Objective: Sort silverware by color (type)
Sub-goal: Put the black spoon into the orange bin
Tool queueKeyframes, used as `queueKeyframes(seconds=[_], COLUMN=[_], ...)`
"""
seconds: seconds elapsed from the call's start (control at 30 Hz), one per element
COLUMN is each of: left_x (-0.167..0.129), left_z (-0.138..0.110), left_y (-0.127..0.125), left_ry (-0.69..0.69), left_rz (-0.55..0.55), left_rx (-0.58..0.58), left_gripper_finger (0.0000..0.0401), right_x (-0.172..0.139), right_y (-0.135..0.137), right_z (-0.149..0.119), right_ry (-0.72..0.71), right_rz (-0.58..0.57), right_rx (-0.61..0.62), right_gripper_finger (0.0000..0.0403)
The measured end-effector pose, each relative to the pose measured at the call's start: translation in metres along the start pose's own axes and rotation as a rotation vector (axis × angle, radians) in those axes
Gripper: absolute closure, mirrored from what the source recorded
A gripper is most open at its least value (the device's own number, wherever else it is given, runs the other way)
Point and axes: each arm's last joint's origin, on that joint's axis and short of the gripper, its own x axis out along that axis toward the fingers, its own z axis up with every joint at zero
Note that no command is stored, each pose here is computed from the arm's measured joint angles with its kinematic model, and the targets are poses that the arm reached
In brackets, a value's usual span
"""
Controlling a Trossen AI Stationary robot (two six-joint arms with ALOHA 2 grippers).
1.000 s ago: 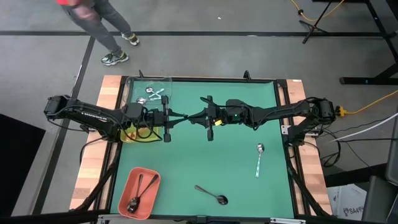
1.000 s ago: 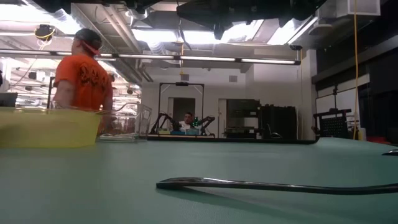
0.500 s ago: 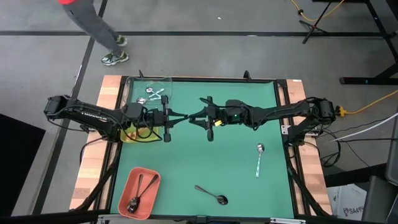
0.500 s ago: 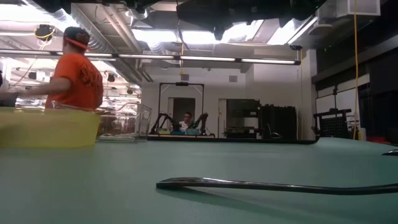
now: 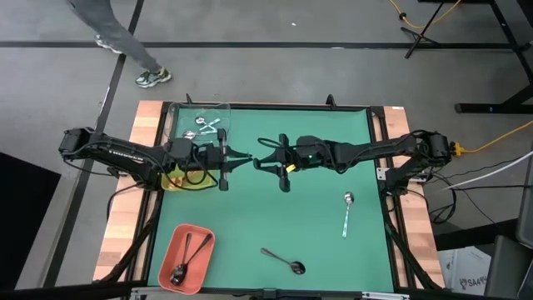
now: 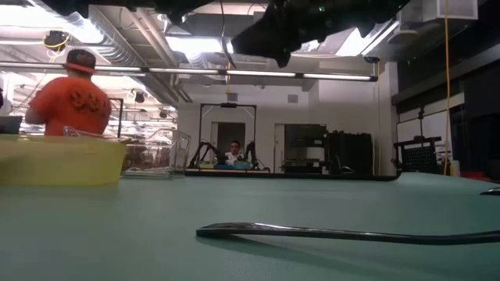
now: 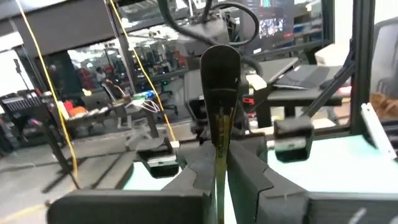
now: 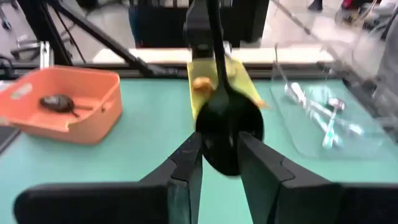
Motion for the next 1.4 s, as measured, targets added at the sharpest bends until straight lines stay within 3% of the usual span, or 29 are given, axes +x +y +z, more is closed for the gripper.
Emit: queueKeyframes(seconds=[0.17,0.53,0.73,0.87,0.97,1.13,1.4], left_x=[-0.001,-0.009,-0.014,-0.019,-0.025,-0.038,-0.065], left_z=[-0.001,-0.013,-0.017,-0.021,-0.023,-0.027,-0.031], left_y=[-0.002,-0.017,-0.028,-0.039,-0.05,-0.071,-0.103], left_ry=[0.015,0.208,0.334,0.485,0.591,0.759,0.984], left_rz=[-0.044,-0.124,-0.26,-0.361,-0.395,-0.423,-0.434], left_rx=[-0.126,-0.431,-0.719,-0.94,-1.043,-1.125,-1.135], left_gripper_finger=[0.0381,0.0381,0.0381,0.0381,0.0381,0.0381,0.0381], right_x=[0.0,-0.004,-0.005,-0.006,-0.006,-0.006,-0.006], right_y=[0.0,0.001,0.001,0.001,0.001,0.001,0.001], right_z=[-0.008,-0.027,-0.032,-0.033,-0.034,-0.034,-0.034], right_ry=[0.08,0.285,0.338,0.348,0.352,0.352,0.352], right_rz=[0.001,0.003,0.004,0.004,0.004,0.004,0.004], right_rx=[0.003,0.018,0.022,0.022,0.023,0.023,0.023], right_gripper_finger=[0.031,0.031,0.031,0.031,0.031,0.031,0.031])
